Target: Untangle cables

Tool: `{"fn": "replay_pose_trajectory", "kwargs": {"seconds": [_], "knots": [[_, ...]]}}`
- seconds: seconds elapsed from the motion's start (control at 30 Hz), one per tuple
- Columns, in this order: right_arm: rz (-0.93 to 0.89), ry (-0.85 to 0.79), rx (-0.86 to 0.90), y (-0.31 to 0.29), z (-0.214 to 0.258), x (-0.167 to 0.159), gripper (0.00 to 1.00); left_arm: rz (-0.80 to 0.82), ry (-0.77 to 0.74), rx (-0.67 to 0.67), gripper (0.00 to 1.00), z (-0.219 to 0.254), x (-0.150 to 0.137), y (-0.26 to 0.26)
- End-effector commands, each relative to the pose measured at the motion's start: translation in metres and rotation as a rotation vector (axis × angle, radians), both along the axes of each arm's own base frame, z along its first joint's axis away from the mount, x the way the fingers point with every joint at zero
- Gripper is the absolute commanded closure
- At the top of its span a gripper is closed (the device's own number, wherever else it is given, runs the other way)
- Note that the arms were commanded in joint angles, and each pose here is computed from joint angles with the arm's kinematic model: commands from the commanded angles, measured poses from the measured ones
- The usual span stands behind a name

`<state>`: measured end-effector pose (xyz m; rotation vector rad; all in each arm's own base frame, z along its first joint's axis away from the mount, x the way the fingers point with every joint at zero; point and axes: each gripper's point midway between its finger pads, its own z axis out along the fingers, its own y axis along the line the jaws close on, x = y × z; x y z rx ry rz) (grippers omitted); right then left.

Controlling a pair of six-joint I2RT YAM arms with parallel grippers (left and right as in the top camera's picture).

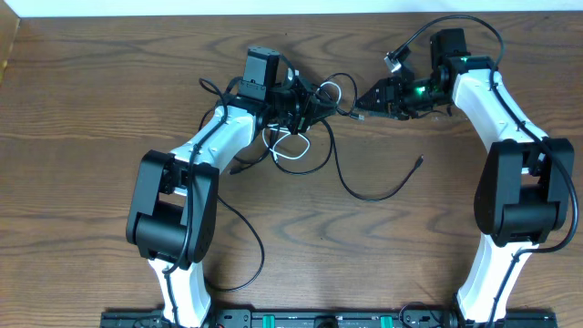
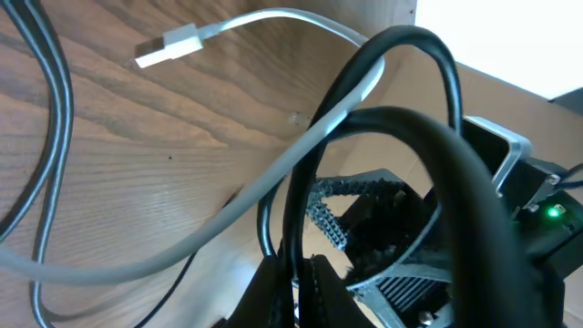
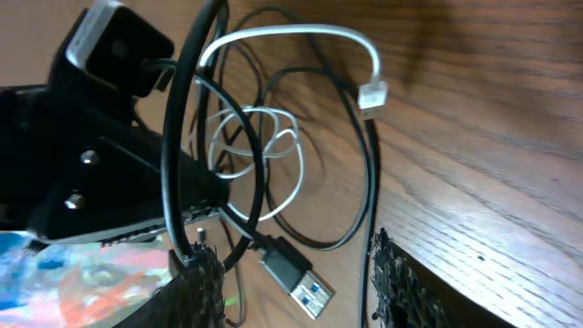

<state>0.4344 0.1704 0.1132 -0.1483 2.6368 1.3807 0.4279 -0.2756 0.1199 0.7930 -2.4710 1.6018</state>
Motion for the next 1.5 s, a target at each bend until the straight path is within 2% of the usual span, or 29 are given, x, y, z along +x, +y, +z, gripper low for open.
{"fn": "replay_pose_trajectory", "kwargs": {"seconds": [0.0, 0.1, 0.2, 0.3, 0.37, 0.47, 0.5, 0.53, 0.63, 1.13, 1.17, 1.2, 1.3, 1.33, 1.47], "knots": [[0.026, -0.030, 0.062, 0.010, 0.020, -0.002, 0.49, -0.027, -0.071, 0.009, 0.93, 0.008, 0.001, -0.003], [0.012, 0.016, 0.063, 0.013, 0.019, -0.005, 0.48, -0.022, -0.073, 0.017, 0.92, 0.007, 0.001, -0.003], [-0.005, 0.070, 0.064, 0.012, 0.018, -0.010, 0.53, -0.006, -0.074, 0.034, 0.93, 0.005, 0.003, -0.001], [-0.010, 0.084, 0.053, 0.011, 0.016, -0.011, 0.74, 0.002, -0.073, 0.059, 0.93, 0.000, 0.004, 0.001], [-0.010, 0.098, 0.051, 0.010, 0.016, -0.014, 0.78, 0.028, -0.048, 0.096, 0.93, -0.008, 0.004, 0.007], [-0.009, 0.115, 0.040, 0.009, 0.013, -0.018, 0.74, 0.058, -0.027, 0.136, 0.93, -0.016, 0.006, 0.014], [-0.004, 0.108, 0.040, 0.009, 0.013, -0.018, 0.69, 0.058, -0.030, 0.137, 0.93, -0.016, 0.006, 0.015], [0.004, 0.081, 0.040, 0.010, 0.014, -0.015, 0.54, 0.058, -0.030, 0.135, 0.93, -0.015, 0.006, 0.015], [0.005, 0.028, 0.042, 0.010, 0.016, -0.006, 0.45, 0.040, -0.025, 0.118, 0.92, -0.013, 0.003, 0.012], [-0.016, 0.006, -0.073, 0.030, 0.002, 0.000, 0.45, -0.066, -0.009, -0.007, 0.92, 0.006, -0.015, -0.012], [-0.040, 0.020, -0.096, 0.027, -0.001, 0.002, 0.46, -0.070, -0.010, -0.008, 0.93, 0.007, -0.015, -0.013], [-0.064, 0.032, -0.119, 0.024, -0.005, 0.004, 0.53, -0.070, -0.011, -0.008, 0.93, 0.007, -0.015, -0.013], [-0.086, 0.038, -0.164, 0.018, -0.011, 0.006, 0.95, -0.052, -0.022, 0.011, 0.93, 0.004, -0.012, -0.011], [-0.095, 0.045, -0.190, 0.015, -0.014, 0.005, 0.99, -0.037, -0.027, 0.023, 0.93, 0.003, -0.008, -0.008], [-0.116, 0.087, -0.397, -0.015, -0.039, -0.007, 0.99, 0.047, -0.044, 0.076, 0.93, -0.004, 0.010, 0.011]]}}
